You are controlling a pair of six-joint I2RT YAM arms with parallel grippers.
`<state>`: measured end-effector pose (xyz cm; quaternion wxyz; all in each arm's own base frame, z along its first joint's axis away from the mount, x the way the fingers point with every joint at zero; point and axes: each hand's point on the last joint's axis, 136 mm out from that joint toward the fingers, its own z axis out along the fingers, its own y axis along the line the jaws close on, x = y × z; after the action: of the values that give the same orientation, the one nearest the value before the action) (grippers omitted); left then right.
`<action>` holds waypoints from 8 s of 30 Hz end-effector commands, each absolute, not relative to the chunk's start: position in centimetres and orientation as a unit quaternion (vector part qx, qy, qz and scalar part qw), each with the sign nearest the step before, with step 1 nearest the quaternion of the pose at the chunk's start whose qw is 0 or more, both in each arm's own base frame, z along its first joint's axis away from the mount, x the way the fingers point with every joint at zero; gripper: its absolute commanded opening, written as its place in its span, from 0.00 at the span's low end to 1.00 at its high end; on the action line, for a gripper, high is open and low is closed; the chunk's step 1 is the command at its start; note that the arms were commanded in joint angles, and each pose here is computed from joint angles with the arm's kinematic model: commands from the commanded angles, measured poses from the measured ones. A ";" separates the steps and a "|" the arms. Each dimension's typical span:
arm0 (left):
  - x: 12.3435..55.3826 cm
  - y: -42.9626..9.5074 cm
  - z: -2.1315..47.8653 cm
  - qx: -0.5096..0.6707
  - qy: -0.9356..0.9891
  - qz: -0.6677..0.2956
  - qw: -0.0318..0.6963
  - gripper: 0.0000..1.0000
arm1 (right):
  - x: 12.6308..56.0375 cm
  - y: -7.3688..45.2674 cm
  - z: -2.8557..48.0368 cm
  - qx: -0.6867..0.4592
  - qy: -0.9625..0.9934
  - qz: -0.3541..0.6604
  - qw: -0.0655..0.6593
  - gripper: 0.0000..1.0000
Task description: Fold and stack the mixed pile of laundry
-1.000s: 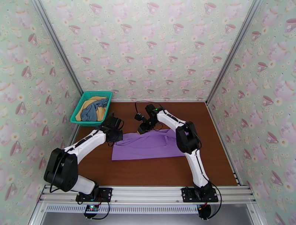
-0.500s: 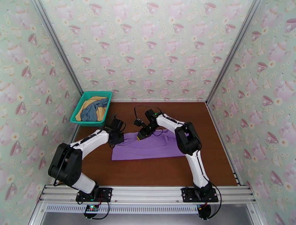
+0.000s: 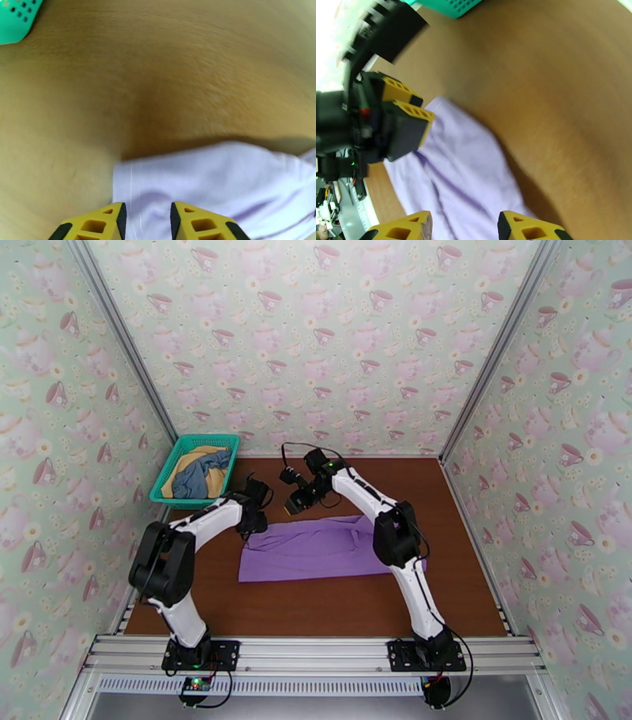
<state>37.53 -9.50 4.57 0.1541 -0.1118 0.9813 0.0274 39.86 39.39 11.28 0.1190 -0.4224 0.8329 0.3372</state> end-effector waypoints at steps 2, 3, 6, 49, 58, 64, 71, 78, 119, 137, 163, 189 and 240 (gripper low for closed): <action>37.6 -9.0 3.0 -0.109 0.986 0.037 0.121 0.36 | 38.9 38.5 5.9 -0.414 0.855 0.308 0.046 0.51; 37.6 -8.9 2.6 -0.109 0.986 0.039 0.117 0.37 | 38.9 38.6 5.5 -0.412 0.856 0.310 0.044 0.51; 37.8 -8.4 1.9 -0.112 0.986 0.044 0.113 0.37 | 39.0 38.8 4.4 -0.408 0.855 0.317 0.038 0.51; 47.0 -9.1 10.1 -0.103 0.932 -0.011 0.348 0.00 | 44.1 37.9 14.4 -0.330 0.862 0.321 0.210 0.55; 45.9 -9.2 11.8 -0.096 0.919 -0.024 0.382 0.00 | 45.2 38.6 12.6 -0.375 0.834 0.354 0.193 0.59; 44.5 -8.8 12.3 -0.094 0.915 -0.017 0.392 0.00 | 44.0 40.0 12.5 -0.392 0.808 0.411 0.159 0.59; 43.8 -8.4 12.6 -0.099 0.911 -0.014 0.401 0.00 | 41.7 41.3 10.8 -0.407 0.799 0.423 0.129 0.61; 43.6 -8.8 13.1 -0.095 0.904 -0.029 0.415 0.00 | 42.6 42.2 9.5 -0.400 0.801 0.426 0.130 0.65; 40.6 -7.6 14.7 -0.115 0.908 -0.025 0.401 0.60 | 38.7 45.9 15.3 -0.427 0.731 0.511 0.147 0.00; 31.4 -11.3 9.4 -0.143 0.947 -0.179 0.226 0.00 | 37.2 46.6 12.1 -0.435 0.768 0.435 0.179 0.00; 40.0 -10.7 6.8 -0.183 0.920 -0.191 0.290 0.00 | 40.9 45.9 12.6 -0.389 0.788 0.425 0.218 0.00; 40.0 -3.2 5.3 -0.257 0.904 -0.069 0.333 0.00 | 34.3 46.0 7.7 -0.435 0.769 0.458 0.099 0.10; 35.0 -3.0 13.7 -0.222 0.898 -0.093 0.368 0.05 | 29.9 51.2 8.5 -0.336 0.791 0.512 0.005 0.51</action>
<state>35.82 -3.30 13.22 0.3657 -0.2245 0.8981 -0.0963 31.87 49.81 5.80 0.0030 -0.3003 0.8231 0.4819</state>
